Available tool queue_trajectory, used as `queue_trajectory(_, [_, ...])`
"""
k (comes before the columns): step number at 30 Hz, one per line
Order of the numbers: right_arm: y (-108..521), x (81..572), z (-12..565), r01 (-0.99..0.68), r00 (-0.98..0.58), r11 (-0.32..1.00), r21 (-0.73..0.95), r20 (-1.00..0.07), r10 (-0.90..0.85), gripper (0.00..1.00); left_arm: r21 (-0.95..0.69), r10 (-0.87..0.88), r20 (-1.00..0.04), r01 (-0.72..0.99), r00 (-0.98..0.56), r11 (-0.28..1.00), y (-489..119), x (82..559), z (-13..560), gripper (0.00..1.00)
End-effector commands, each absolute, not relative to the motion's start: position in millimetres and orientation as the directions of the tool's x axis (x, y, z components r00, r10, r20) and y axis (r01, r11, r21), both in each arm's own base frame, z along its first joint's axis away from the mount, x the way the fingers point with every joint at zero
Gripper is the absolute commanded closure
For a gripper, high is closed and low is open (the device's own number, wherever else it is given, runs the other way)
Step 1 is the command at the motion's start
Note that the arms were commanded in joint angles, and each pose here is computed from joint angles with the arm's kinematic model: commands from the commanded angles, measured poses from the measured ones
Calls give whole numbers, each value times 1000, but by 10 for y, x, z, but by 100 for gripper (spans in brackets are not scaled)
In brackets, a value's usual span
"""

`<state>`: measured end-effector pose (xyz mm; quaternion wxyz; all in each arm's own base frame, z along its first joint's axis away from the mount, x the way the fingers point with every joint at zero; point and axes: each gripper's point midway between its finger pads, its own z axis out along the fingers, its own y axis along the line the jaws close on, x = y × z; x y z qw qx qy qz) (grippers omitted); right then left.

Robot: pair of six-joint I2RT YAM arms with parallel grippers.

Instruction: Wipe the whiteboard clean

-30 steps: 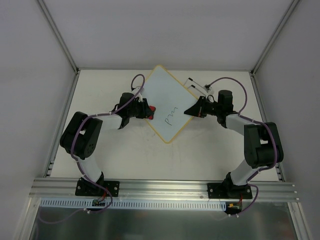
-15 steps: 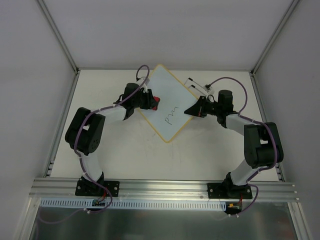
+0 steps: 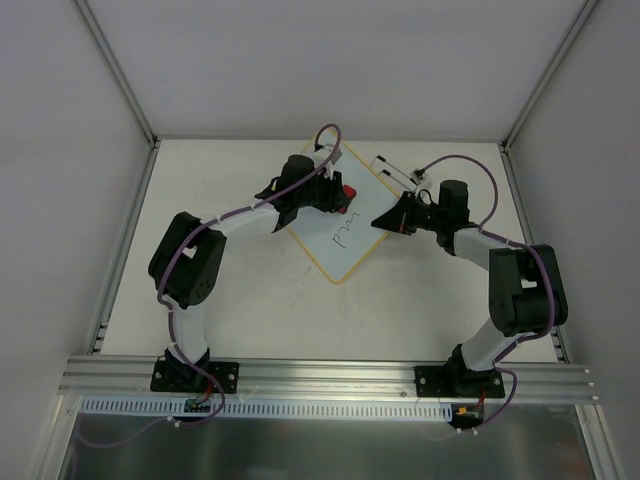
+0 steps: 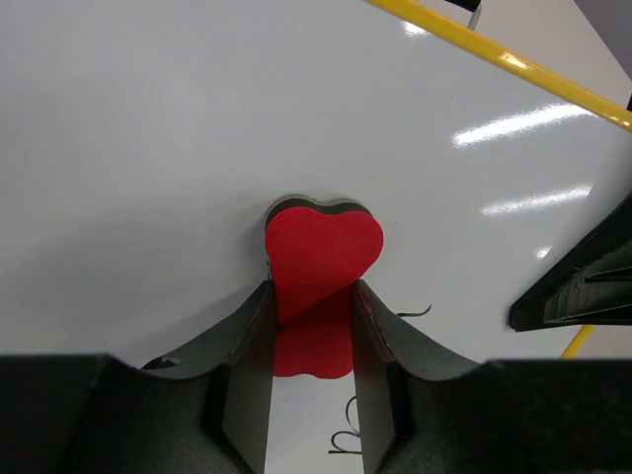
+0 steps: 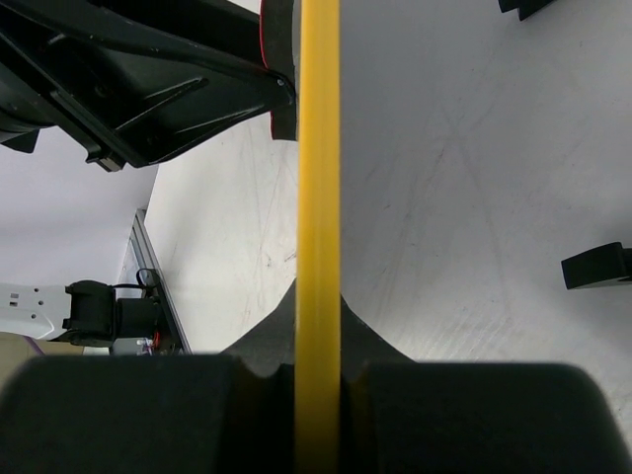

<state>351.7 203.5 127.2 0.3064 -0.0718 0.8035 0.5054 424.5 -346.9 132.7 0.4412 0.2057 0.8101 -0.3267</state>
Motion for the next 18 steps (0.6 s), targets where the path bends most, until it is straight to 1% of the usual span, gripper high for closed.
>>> queue_trajectory(1, [2309,3300,1791,-665,-696,309,680,-715,74,100,-364,186,-801,710,-569,602,-3838,3826,994,100])
queue_trajectory(6, [2304,3311,1791,-664,-695,312,679,-715,75,100,-333,268,-799,768,-537,547,-3982,3599,943,100])
queue_trajectory(10, [2303,3316,1789,-665,-694,315,678,-716,76,100,-337,329,-774,791,-541,510,-4047,3351,839,100])
queue_trajectory(15, [2303,3331,1805,-668,-689,317,674,-720,78,100,-358,344,-724,752,-598,553,-3899,3238,589,100])
queue_trajectory(18, [2303,3337,1787,-665,-691,319,675,-718,77,100,-360,314,-707,705,-633,612,-3749,3308,536,100])
